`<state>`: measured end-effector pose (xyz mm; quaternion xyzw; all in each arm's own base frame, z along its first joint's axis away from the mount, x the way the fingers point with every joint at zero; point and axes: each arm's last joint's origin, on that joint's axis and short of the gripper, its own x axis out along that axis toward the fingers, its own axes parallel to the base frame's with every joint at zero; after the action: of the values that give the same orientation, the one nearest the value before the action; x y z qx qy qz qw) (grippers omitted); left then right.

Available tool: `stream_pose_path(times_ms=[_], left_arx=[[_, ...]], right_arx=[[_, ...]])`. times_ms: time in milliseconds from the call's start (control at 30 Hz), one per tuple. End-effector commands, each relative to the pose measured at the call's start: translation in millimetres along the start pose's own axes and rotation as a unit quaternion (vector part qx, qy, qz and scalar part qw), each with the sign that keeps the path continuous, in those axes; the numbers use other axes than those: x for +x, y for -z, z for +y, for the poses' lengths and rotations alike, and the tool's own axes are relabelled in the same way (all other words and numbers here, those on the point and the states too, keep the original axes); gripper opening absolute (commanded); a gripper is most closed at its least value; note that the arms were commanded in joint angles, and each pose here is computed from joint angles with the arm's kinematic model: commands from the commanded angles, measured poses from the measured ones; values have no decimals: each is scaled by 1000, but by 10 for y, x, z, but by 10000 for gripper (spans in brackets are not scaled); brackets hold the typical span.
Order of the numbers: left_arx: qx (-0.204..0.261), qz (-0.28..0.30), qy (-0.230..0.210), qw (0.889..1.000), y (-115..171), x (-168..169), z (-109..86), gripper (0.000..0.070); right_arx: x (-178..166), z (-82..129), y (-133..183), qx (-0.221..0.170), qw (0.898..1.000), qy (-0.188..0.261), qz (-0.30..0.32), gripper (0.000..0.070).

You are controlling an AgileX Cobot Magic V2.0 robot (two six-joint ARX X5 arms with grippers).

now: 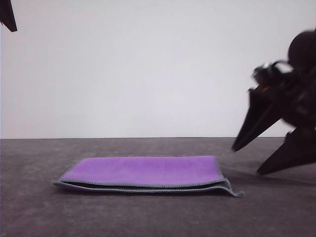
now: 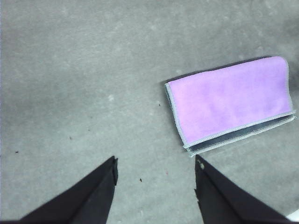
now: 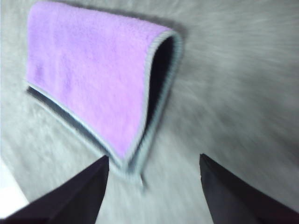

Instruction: Fold clothes

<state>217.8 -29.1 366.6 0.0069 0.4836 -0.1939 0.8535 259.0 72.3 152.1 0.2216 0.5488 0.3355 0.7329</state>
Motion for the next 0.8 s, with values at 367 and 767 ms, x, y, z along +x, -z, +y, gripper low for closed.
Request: stream_pose_path(times_ms=[367,767], left_arx=[[-3,-8,-2,1000,-34,-24,-6,319],[-4,-8,-2,1000,-34,-24,-6,319]], right_arx=[[437,22,-116,43,998,-42,-2,390],[493,79,-97,31,998,-47,6,64]])
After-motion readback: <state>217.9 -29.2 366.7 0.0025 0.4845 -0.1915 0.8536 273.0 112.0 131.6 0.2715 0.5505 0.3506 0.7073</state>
